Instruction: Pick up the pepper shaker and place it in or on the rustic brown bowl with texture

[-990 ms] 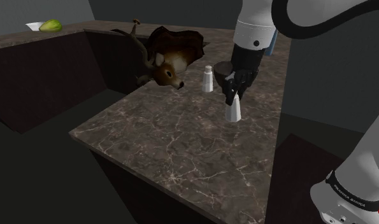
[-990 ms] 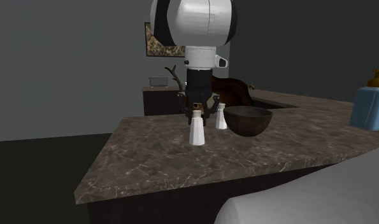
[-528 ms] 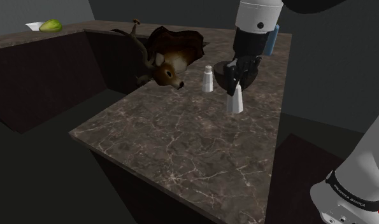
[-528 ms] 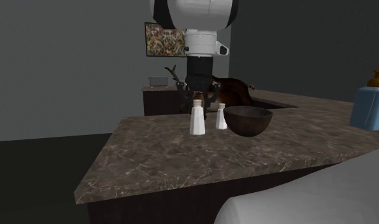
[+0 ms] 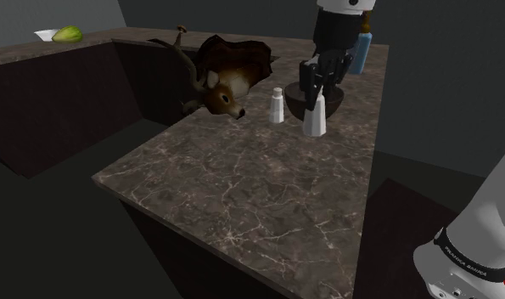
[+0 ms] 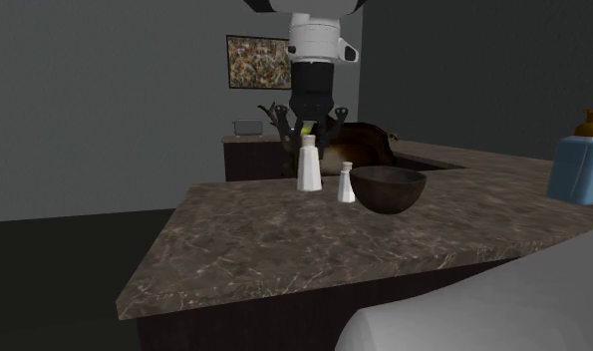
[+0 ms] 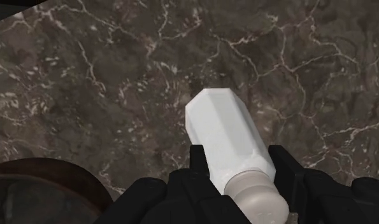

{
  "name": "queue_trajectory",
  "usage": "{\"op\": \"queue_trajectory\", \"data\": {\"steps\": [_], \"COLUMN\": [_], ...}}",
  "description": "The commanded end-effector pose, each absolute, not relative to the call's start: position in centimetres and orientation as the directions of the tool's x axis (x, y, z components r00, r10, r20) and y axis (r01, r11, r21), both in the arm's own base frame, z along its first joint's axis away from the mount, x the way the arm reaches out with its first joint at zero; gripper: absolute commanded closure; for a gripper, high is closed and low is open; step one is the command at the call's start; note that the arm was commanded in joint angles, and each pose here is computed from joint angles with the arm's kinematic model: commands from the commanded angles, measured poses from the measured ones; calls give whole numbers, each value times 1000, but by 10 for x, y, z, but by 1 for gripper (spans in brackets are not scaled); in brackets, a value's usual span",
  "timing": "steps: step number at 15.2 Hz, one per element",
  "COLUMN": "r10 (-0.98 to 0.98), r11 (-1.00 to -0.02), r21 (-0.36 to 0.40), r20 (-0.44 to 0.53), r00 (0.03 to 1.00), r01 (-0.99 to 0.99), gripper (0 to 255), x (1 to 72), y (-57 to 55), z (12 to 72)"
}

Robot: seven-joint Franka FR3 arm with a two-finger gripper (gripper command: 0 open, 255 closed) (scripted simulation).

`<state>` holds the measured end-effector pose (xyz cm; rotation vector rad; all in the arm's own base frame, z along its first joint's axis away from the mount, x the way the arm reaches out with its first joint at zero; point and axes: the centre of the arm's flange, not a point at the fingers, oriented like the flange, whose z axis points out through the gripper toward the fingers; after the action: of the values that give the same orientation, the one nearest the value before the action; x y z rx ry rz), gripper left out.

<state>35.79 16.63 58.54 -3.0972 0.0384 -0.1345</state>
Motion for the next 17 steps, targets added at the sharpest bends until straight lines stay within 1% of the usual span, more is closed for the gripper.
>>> {"op": "queue_trajectory", "data": {"steps": [1, 15, 17], "r10": [-27, -27, -27], "r11": [-999, -999, -999], "r21": [-42, -42, -42], "r20": [86, 86, 86], "r00": [996, 996, 996], "r01": [-23, -23, -23], "gripper": [255, 255, 255], "x": [358, 358, 373], "y": [166, 166, 145], "z": [596, 668, 671]}}
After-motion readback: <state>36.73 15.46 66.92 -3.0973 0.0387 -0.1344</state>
